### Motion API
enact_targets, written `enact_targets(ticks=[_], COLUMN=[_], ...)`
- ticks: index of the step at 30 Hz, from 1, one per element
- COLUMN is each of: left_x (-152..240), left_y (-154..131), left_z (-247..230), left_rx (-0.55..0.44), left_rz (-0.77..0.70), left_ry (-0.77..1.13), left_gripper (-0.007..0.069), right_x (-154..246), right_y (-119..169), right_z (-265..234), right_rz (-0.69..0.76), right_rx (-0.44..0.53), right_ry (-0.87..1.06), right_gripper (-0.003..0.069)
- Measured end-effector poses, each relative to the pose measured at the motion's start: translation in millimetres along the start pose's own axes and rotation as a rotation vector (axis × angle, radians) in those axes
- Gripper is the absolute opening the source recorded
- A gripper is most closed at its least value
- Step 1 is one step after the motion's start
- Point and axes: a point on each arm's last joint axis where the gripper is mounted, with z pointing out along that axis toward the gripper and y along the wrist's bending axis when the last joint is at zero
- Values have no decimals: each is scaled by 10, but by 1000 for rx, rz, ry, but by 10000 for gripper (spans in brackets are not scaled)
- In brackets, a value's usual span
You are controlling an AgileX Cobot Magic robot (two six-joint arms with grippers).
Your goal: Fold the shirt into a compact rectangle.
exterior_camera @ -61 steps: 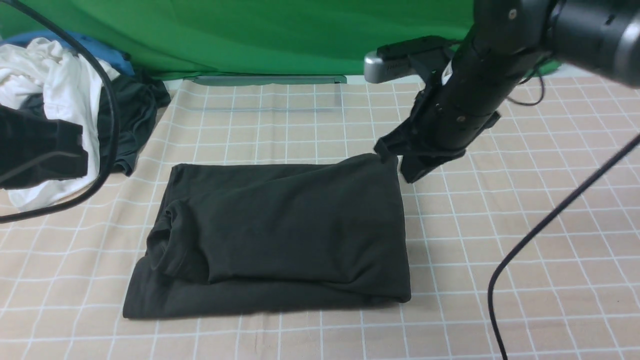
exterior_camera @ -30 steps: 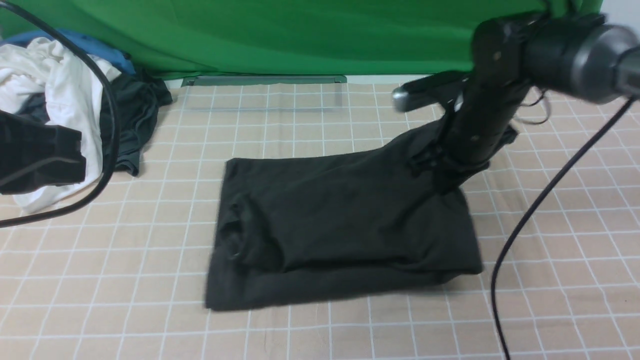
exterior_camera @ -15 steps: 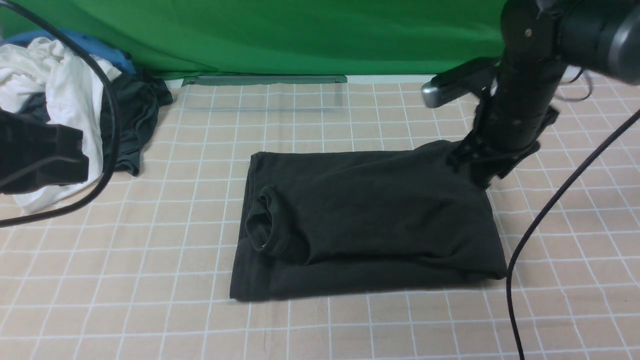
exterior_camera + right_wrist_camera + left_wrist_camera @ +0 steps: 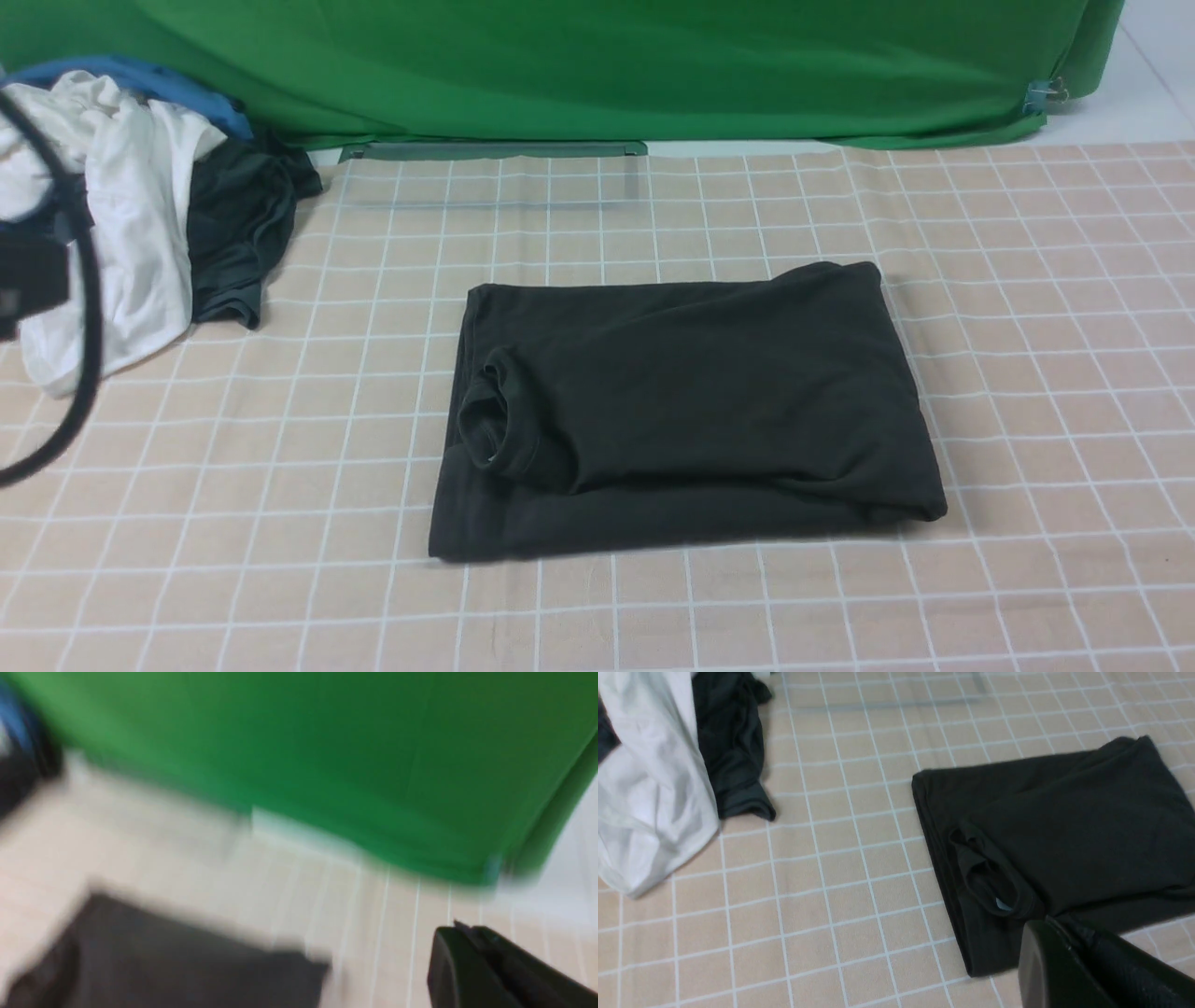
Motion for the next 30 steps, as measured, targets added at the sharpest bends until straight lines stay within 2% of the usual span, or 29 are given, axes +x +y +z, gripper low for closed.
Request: enact_targets(ticks=[4,5,9,12,13,20,30], left_x=[64,95,204,256,292,421,472], left_y=[-97,-133,-217,-243,-243,-160,-132], left_z=[-281,-381,-655,-748,-797,-594,-461], left_rx=[-13,-19,-50,-64,-100,-119,-102], left_rz=[35,45,86,119,142,115,79], left_ry=[-113,-149,-260,-298,-316,-313,-304], left_gripper=[19,19,19,19,19,19,19], right_x=[290,483,1040,1273,1404,1512,1555], right_y=[-1,12,69,94,108,116,116], right_z=[-489,-624,-807,-850,-859,-895,-859], right_rz=[6,-17,-54,-63,-62,-60,-61], right_rx=[-15,-18,-30,-34,-38,-39,-38], right_ry=[-265,-362,-598,-688,-724,-768,-720], right_gripper=[35,35,35,35,35,77,116])
